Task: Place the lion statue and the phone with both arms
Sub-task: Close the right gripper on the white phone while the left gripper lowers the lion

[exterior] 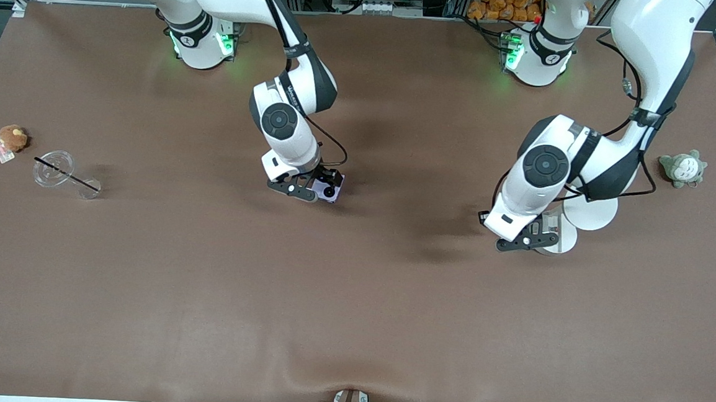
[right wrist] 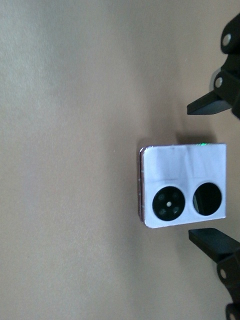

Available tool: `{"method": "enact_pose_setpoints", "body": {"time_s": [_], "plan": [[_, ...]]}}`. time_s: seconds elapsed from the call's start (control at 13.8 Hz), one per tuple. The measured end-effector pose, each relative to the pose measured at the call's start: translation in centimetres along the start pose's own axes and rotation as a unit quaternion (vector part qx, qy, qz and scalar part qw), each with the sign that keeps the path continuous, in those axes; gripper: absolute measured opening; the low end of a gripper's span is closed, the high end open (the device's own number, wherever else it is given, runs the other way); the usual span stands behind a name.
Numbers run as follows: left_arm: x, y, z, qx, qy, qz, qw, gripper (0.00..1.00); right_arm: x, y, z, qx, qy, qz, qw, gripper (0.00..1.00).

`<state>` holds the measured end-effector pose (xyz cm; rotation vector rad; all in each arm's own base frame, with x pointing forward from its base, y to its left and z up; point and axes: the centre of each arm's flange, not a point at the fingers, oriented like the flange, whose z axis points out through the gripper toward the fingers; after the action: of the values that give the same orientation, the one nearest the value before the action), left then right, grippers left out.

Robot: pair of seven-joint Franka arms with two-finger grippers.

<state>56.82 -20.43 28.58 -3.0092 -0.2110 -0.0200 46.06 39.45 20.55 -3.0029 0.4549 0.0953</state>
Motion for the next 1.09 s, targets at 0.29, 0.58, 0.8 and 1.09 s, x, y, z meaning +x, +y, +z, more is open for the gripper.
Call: {"method": "enact_pose_setpoints", "body": {"time_s": [0.29,0.58,0.8,1.09], "plan": [[0.0,-1.4,1.4,-0.017,0.008,0.024,1.0,0.37,-0.6,-0.3,2.1,-0.006,0.008,-0.002,1.0,1.0],[0.1,-3.0,2.6,-0.024,0.009,0.04,0.999,0.37,-0.5,-0.4,2.1,-0.005,0.01,-0.001,1.0,1.0],[0.0,-2.9,2.7,-0.027,0.011,0.047,0.998,0.37,-0.5,-0.5,2.1,-0.003,0.012,-0.001,1.0,1.0],[0.6,-3.9,3.8,-0.031,0.017,0.056,0.998,0.37,-0.9,-0.8,2.8,-0.004,0.016,-0.006,1.0,1.0]]}}
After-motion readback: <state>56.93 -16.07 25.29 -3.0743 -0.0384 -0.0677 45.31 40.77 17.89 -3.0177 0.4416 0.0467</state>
